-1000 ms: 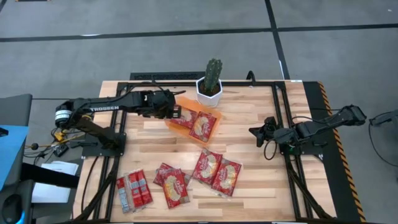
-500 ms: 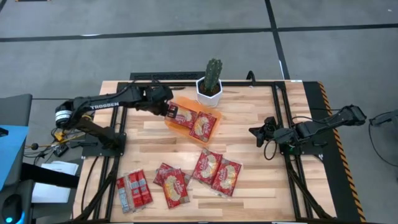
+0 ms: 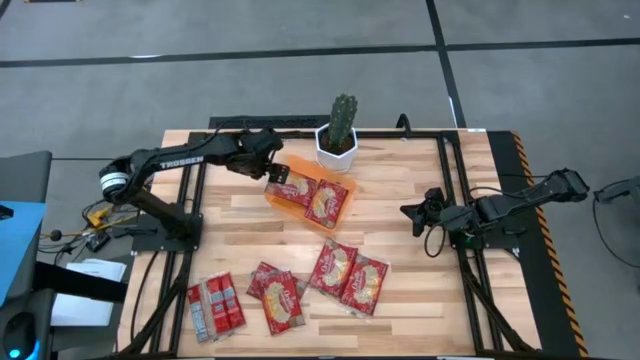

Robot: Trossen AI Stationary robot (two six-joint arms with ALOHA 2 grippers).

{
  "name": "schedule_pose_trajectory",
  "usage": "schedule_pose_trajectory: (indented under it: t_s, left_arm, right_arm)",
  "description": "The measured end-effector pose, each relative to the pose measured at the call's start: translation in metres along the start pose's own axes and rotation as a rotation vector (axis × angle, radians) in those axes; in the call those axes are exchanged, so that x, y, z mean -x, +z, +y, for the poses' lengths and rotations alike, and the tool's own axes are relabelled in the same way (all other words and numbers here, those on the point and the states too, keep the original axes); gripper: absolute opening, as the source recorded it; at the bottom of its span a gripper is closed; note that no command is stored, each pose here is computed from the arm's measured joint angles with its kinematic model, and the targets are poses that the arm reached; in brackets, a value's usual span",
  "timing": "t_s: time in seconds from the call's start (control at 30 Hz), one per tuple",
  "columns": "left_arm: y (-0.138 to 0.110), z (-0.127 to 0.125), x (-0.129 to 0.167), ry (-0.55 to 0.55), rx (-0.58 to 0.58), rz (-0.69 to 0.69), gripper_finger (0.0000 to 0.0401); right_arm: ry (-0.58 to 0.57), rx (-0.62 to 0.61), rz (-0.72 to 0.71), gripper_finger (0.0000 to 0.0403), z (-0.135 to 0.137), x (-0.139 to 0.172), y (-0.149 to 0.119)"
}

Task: Sort popcorn bags into baskets
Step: Put the popcorn bag into the bin

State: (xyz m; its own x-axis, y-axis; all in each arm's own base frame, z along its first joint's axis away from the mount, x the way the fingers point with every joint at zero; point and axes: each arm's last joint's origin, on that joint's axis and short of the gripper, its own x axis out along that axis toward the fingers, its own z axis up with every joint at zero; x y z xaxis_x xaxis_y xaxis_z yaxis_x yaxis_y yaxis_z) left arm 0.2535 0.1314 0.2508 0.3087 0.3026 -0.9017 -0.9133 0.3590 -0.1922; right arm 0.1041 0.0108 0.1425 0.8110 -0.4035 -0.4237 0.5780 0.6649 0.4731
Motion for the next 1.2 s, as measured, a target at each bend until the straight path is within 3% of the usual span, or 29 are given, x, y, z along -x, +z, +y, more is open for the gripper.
schedule_pose_trajectory:
  t_s: [0.23, 0.47, 0.67, 1.03, 1.2]
  left_arm:
    - [0.007, -0.006, -0.025, -0.055, -0.044, 0.034, 0.0263]
    - [0.01, -0.003, -0.041, -0.058, -0.032, 0.096, 0.0224]
    - [0.011, -0.001, -0.042, -0.051, -0.017, 0.103, 0.0169]
    - [0.009, -0.001, -0.041, -0.063, -0.018, 0.135, 0.0013]
    - [0.008, -0.002, -0.041, -0.089, -0.002, 0.158, 0.0001]
  right_arm:
    - [0.0, 0.0, 0.0, 0.0064, 0.0, 0.0, 0.0]
    - [0.0, -0.001, 0.0, 0.0064, 0.0, 0.0, 0.0]
    - [0.0, -0.001, -0.001, 0.0064, 0.0, 0.0, 0.0]
    - [0.0, -0.002, -0.001, 0.0064, 0.0, 0.0, 0.0]
    - [0.0, -0.002, -0.002, 0.0064, 0.0, 0.0, 0.0]
